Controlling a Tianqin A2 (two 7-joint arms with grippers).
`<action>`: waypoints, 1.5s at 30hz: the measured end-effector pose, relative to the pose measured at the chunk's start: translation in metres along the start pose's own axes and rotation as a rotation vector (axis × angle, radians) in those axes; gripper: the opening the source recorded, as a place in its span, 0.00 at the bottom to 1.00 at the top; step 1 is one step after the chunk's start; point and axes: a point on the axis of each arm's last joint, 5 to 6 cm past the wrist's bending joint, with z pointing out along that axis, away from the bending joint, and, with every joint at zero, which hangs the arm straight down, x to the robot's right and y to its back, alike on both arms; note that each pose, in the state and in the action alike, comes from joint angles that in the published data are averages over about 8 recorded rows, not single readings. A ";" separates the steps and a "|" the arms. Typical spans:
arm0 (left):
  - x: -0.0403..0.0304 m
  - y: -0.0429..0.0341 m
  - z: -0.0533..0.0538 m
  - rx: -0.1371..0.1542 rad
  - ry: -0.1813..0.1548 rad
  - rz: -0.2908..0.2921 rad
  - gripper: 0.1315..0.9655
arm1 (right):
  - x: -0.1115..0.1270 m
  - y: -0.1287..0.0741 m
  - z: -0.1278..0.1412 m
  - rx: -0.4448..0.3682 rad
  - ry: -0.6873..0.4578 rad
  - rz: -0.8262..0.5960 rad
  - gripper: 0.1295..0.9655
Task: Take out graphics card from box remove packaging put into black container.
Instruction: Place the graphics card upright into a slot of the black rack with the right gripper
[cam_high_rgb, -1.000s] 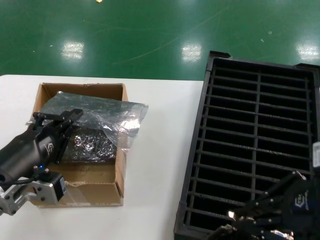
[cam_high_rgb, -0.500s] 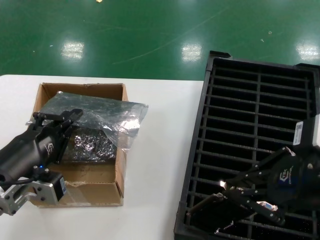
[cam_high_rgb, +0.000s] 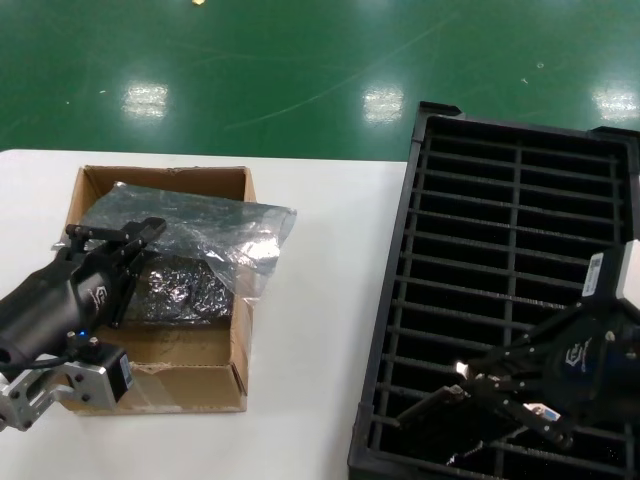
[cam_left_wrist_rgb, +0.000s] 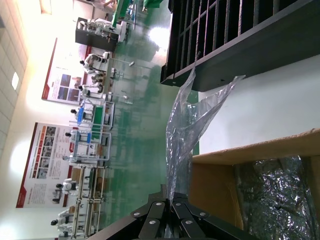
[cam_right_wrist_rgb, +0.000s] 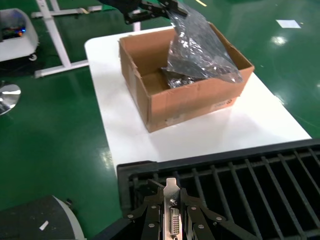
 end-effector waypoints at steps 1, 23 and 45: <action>0.0000 0.0000 0.000 0.000 0.000 0.000 0.01 | 0.000 0.001 0.001 -0.002 0.006 0.003 0.07; 0.0000 0.0000 0.000 0.000 0.000 0.000 0.01 | -0.003 0.018 0.022 -0.016 0.107 0.004 0.07; 0.0000 0.0000 0.000 0.000 0.000 0.000 0.01 | -0.003 0.027 0.027 -0.004 0.163 -0.022 0.07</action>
